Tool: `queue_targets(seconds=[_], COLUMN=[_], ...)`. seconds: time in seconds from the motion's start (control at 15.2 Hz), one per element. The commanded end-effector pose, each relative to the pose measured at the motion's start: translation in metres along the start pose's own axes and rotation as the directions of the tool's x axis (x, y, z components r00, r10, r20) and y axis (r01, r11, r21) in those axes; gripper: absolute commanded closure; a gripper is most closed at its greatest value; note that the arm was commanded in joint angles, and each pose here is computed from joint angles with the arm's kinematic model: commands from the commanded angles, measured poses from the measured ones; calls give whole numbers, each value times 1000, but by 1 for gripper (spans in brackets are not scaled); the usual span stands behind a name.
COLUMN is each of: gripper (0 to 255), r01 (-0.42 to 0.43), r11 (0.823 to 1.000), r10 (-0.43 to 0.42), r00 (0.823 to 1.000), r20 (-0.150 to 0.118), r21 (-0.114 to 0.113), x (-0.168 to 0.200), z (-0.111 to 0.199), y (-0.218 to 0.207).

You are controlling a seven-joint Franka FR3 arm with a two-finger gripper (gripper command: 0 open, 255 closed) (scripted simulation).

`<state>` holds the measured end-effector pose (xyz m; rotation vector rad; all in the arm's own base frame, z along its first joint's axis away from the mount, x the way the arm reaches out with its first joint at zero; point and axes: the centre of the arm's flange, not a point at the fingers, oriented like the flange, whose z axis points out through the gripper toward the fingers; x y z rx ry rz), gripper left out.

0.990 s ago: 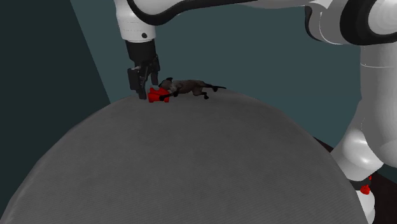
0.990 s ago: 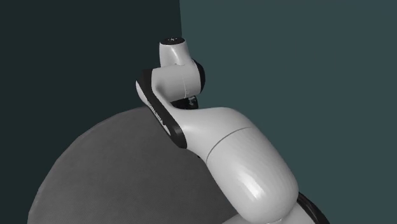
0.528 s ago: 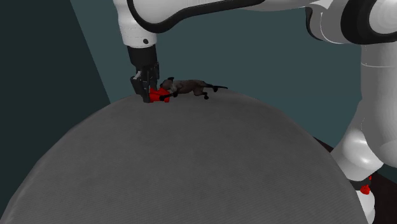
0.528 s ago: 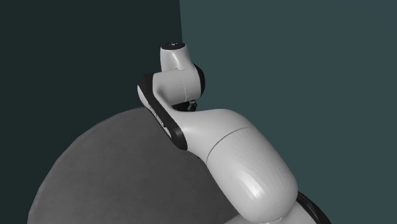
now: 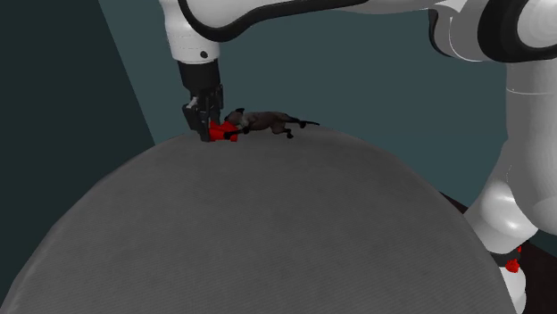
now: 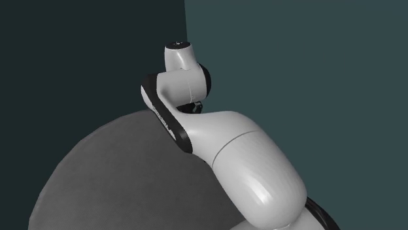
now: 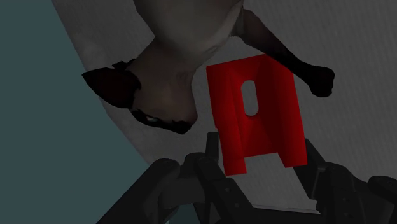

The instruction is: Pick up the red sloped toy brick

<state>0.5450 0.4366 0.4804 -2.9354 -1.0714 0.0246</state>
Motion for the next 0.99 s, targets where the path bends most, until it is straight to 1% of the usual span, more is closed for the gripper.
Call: queue_targets(seconds=[0.0,0.79,0.92], gripper=[255,255,255], r01=[0,0,0], r11=[1000,1000,1000], r10=[0,0,0], r00=[1000,1000,1000], r20=[0,0,0], r21=[0,0,0], x=[0,-1,-1], z=[-9,-73,-74], y=[0,-2,-2])
